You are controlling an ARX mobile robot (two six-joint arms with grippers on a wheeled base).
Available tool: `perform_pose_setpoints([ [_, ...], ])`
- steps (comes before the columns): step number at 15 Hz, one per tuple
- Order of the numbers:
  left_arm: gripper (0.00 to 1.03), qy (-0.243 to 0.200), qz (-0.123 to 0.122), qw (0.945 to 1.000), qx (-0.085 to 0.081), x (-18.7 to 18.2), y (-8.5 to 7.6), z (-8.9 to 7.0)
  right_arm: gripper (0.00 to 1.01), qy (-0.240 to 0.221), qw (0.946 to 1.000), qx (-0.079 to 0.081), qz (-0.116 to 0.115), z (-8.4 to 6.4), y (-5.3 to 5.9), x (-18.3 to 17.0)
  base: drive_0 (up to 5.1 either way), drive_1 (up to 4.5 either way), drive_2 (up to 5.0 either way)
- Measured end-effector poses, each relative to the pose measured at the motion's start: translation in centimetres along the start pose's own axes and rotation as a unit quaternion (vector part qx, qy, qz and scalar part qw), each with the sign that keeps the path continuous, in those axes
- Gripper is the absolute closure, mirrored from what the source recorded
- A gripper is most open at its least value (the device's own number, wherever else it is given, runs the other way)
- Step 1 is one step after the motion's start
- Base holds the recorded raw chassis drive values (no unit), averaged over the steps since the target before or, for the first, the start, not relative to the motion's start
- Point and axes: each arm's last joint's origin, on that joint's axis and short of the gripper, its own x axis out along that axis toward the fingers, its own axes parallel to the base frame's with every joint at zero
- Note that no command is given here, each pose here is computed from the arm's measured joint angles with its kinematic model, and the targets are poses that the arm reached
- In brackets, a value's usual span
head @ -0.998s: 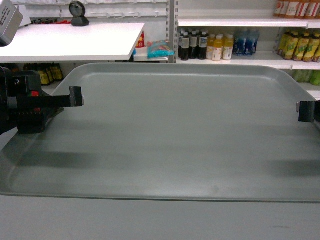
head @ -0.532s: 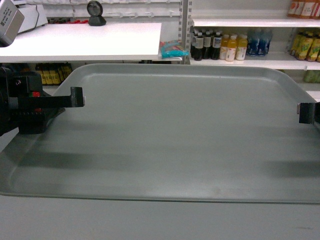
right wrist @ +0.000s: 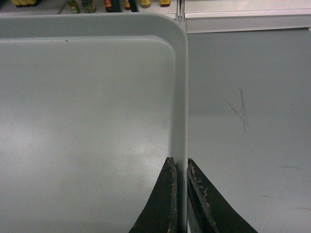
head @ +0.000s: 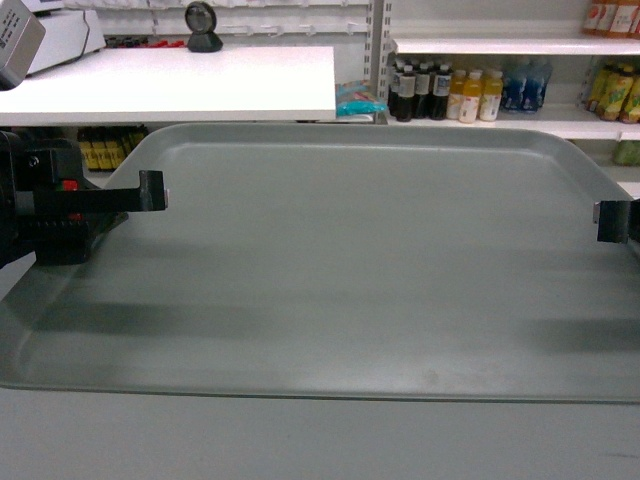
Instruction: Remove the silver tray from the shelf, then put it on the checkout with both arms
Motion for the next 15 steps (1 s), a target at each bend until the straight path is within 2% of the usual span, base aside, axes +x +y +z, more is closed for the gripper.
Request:
perform_pose_setpoints([
  [15, 1.00, 0.002, 0.000, 1.0000, 0.000, 0.01, 0.00, -0.04, 0.98, 0.002, 1.0000, 0.000, 0.000, -0.03, -0.02, 0.01, -5.0, 2.48, 2.5],
])
